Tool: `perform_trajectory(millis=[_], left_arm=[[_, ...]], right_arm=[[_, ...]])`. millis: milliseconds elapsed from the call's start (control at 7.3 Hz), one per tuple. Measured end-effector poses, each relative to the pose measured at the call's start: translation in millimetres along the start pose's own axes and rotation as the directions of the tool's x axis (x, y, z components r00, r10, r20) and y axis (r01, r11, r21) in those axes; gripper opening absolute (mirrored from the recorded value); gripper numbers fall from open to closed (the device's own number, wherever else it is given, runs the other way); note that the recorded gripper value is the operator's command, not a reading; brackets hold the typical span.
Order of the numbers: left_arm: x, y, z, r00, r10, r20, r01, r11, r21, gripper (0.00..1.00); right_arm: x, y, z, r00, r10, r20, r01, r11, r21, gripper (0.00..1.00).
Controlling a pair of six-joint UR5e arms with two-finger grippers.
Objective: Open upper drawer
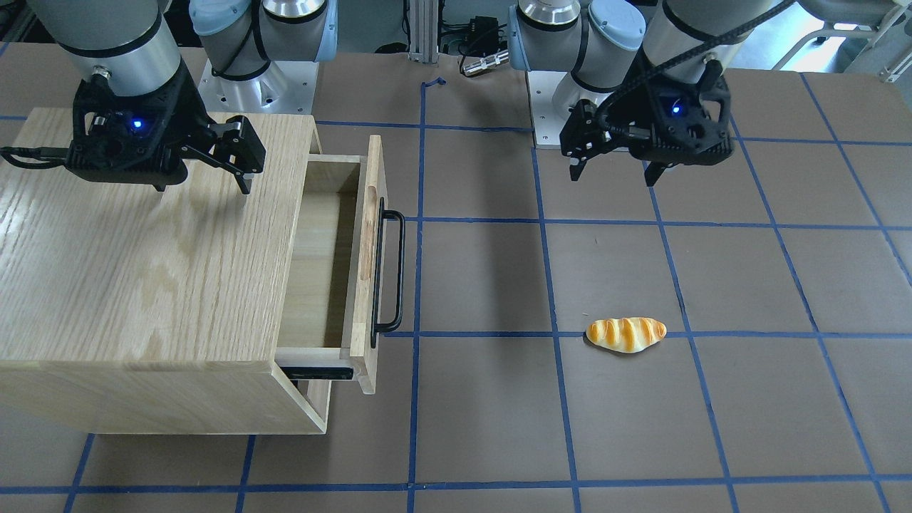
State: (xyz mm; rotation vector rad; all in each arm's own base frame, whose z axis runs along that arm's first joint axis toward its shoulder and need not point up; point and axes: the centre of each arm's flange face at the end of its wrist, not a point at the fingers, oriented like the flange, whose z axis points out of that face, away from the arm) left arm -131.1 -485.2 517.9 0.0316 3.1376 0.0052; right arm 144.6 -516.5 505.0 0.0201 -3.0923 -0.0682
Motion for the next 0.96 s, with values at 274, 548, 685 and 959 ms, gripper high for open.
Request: perform_trajectory(millis=[274, 548, 685, 959], left_arm=[[-4.2, 15.2, -16.9, 0.999, 0.003, 0.050, -0.004, 1.000, 0.011, 1.00], [-4.1, 16.3, -22.1, 0.999, 0.003, 0.052, -0.004, 1.000, 0.031, 1.00], [-3.8, 14.5, -22.9, 0.999, 0.002, 0.049, -0.005, 0.999, 0.044, 1.00], [-3.4, 9.8, -21.5, 0.999, 0.001, 0.040, -0.003, 0.998, 0.056, 1.00]], right_arm=[[-0.1, 0.0, 0.0, 1.000, 0.000, 0.000, 0.000, 1.000, 0.000, 1.00], [-0.1, 0.0, 0.0, 1.000, 0.000, 0.000, 0.000, 1.000, 0.000, 1.00], [-0.1, 0.0, 0.0, 1.000, 0.000, 0.000, 0.000, 1.000, 0.000, 1.00], [0.0, 0.0, 0.0, 1.000, 0.000, 0.000, 0.000, 1.000, 0.000, 1.00]])
